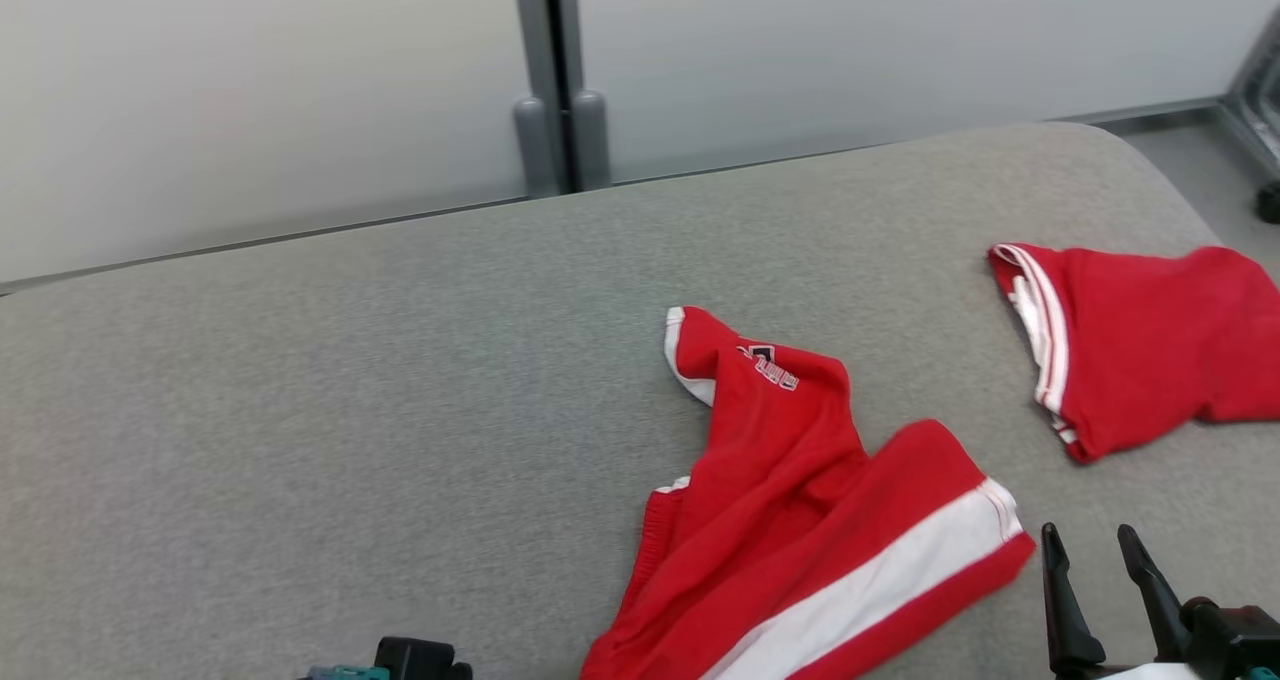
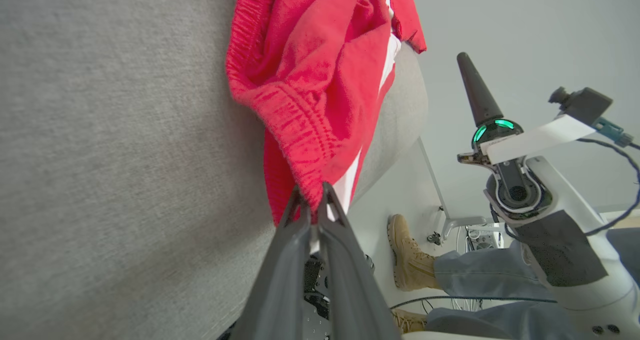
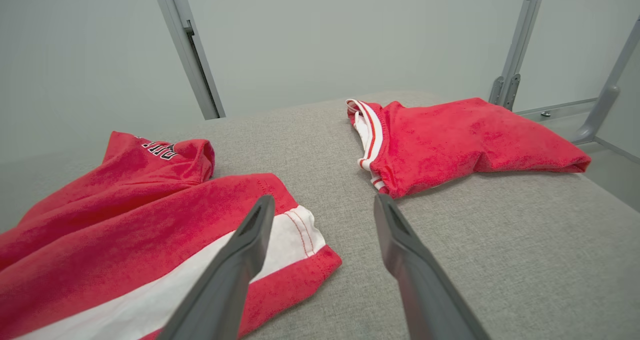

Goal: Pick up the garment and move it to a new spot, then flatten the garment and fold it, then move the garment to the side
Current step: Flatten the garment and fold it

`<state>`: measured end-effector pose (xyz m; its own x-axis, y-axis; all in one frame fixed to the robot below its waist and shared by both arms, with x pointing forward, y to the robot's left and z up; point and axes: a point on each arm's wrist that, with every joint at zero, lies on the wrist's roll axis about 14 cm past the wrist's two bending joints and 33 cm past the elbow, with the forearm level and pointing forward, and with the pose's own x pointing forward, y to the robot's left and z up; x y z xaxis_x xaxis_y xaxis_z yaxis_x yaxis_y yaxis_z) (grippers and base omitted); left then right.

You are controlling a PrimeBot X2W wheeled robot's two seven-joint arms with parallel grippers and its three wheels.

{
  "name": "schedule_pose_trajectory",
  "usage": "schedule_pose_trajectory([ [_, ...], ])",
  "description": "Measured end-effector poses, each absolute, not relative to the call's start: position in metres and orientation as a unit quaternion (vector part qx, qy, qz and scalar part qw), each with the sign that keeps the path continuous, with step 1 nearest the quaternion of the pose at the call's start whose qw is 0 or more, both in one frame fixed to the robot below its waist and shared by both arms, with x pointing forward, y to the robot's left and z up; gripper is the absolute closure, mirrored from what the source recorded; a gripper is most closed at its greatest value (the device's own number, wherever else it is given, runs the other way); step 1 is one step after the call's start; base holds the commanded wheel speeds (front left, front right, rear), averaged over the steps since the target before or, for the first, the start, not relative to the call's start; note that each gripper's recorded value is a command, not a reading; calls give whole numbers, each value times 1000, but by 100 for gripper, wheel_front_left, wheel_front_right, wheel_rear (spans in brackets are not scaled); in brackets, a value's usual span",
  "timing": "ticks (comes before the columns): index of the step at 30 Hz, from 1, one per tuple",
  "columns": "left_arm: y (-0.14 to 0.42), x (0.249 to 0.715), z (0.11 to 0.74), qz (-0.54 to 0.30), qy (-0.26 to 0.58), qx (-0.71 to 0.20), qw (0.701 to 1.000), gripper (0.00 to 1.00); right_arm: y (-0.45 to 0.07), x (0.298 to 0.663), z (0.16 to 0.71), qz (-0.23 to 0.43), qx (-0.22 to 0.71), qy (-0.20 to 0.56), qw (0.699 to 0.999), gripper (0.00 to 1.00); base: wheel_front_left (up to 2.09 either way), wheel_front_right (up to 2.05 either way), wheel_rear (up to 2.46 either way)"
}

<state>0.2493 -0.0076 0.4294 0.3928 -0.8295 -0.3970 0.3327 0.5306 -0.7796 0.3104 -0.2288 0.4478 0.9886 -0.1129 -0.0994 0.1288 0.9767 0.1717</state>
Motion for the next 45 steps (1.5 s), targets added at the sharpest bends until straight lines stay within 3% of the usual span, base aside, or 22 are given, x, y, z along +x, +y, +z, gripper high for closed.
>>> schedule_pose_trajectory([
  [7, 7, 253, 418, -325, 370, -313, 812, 100, -208, 324, 449, -15, 79, 46, 996, 0, 0, 0, 0],
  [9, 16, 260, 417, -312, 342, -296, 836, 74, -208, 326, 452, -9, 70, 42, 997, 0, 0, 0, 0],
  [10, 19, 264, 418, -305, 324, -289, 847, 21, -208, 327, 454, -6, 66, 39, 997, 0, 0, 0, 0],
  [11, 21, 268, 420, -299, 305, -285, 858, 0, -209, 327, 456, -3, 60, 37, 998, 0, 0, 0, 0],
  [19, 60, 290, 428, -204, 175, -223, 937, 0, -224, 323, 474, -8, 33, 10, 999, 0, 0, 0, 0],
  [26, 90, 313, 453, -138, 88, -152, 975, 0, -235, 317, 481, -20, 23, 0, 1000, 0, 0, 0, 0],
  [34, 126, 322, 478, -71, 18, -98, 993, 0, -245, 314, 497, -42, 13, -27, 999, 0, 0, 0, 0],
  [45, 171, 315, 466, -22, 25, -72, 997, 0, -222, 315, 483, -11, 14, -5, 1000, 0, 0, 0, 0],
])
